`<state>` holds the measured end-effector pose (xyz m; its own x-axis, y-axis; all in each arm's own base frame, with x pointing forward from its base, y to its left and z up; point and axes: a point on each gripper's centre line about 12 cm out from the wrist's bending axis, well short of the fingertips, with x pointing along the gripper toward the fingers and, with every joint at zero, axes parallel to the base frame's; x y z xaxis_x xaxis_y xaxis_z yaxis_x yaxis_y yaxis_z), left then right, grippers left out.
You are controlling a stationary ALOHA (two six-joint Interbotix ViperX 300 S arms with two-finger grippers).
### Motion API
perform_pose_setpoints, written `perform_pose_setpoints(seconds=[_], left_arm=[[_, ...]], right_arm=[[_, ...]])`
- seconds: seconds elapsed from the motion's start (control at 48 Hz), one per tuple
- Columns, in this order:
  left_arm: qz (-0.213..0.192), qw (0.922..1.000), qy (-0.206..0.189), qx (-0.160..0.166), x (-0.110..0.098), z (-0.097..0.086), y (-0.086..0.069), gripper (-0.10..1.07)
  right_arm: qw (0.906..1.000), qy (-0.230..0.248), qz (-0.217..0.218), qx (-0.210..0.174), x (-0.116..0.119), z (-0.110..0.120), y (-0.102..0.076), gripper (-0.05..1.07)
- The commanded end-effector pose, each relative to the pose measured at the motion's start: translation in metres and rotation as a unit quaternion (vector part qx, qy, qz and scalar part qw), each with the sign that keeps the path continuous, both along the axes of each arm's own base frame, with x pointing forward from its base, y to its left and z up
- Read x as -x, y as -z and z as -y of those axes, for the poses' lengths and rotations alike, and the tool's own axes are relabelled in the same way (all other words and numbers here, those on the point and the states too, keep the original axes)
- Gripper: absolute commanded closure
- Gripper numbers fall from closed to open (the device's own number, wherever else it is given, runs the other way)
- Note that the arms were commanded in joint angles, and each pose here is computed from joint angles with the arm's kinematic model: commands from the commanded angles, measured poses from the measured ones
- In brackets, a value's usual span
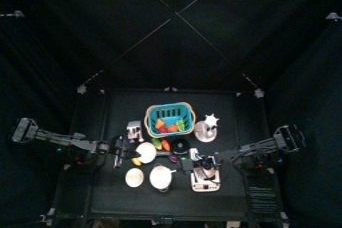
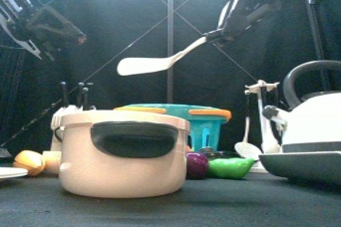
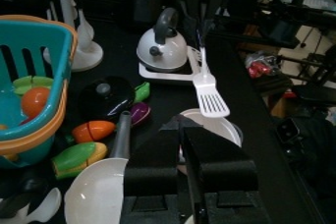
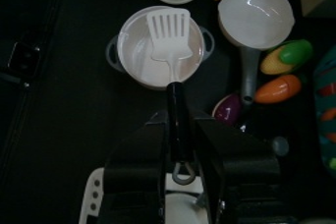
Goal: Hand over spatula to other arm
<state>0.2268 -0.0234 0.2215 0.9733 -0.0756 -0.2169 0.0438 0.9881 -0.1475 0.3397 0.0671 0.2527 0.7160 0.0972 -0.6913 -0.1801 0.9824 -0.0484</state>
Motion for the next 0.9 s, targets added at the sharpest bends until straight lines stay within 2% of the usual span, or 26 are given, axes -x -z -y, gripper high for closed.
perform_pose_setpoints(seconds=[0.0,0.312,0.542,0.604,0.729,0.875], left_arm=[[0.015,0.9999,-0.003,0.0,-0.004,-0.001,-0.008,0.6],[0.01,0.9999,-0.012,-0.005,-0.028,-0.003,-0.013,0.6],[0.015,0.9993,-0.034,-0.008,-0.064,-0.01,-0.014,0.56],[0.015,0.9991,-0.037,-0.01,-0.074,-0.012,-0.013,0.52],[0.009,0.9991,-0.037,-0.019,-0.091,-0.013,-0.007,0.35],[-0.003,0.9989,-0.034,-0.031,-0.111,-0.014,0.0,0.15]], right_arm=[[0.9996,0.007,0.026,-0.002,0.013,0.008,-0.022,0.49],[0.9986,0.036,0.032,0.022,0.047,0.038,-0.023,0.49],[0.9963,0.025,0.039,0.072,0.051,0.046,-0.02,0.49],[0.9946,0.018,0.046,0.091,0.049,0.047,-0.024,0.49],[0.9889,-0.002,0.056,0.138,0.048,0.047,-0.027,0.49],[0.9818,-0.023,0.053,0.181,0.046,0.047,-0.022,0.49]])
